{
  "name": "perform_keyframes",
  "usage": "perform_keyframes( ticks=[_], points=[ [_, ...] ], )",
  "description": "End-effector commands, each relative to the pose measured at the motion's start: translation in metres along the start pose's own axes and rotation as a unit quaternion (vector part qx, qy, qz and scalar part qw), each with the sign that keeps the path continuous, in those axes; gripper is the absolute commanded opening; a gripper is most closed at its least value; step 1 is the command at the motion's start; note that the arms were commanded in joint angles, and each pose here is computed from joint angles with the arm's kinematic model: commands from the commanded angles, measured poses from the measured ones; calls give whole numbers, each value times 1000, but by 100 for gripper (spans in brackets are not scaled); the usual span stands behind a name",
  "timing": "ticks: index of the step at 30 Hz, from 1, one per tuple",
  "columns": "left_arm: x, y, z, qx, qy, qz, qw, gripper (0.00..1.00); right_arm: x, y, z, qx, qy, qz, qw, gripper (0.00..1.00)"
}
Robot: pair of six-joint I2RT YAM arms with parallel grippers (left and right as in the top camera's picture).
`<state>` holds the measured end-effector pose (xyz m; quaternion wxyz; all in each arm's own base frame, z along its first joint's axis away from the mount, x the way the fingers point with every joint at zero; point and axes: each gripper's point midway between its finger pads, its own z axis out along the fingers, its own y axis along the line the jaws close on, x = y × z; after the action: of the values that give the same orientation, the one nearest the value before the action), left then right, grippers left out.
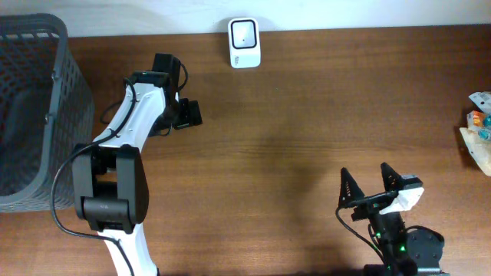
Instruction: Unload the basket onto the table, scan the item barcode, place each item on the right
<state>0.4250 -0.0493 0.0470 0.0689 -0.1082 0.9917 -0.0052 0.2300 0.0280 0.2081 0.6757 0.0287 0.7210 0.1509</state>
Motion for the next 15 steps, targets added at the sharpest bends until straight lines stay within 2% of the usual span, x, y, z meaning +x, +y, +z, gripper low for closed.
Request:
perform_keyframes(
  ticks=[1, 10, 15],
  points=[
    [0, -1, -4, 5, -3, -2, 1000, 99, -7, -17, -1, 50, -23, -7, 998, 98],
    [0, -2, -4, 5, -3, -1, 1000, 99, 0, -33, 10, 69, -79, -14, 994, 98],
    [0, -2, -4, 5, -3, -1, 1000, 99, 5, -36, 11, 75, -79, -27, 994, 98]
  ],
)
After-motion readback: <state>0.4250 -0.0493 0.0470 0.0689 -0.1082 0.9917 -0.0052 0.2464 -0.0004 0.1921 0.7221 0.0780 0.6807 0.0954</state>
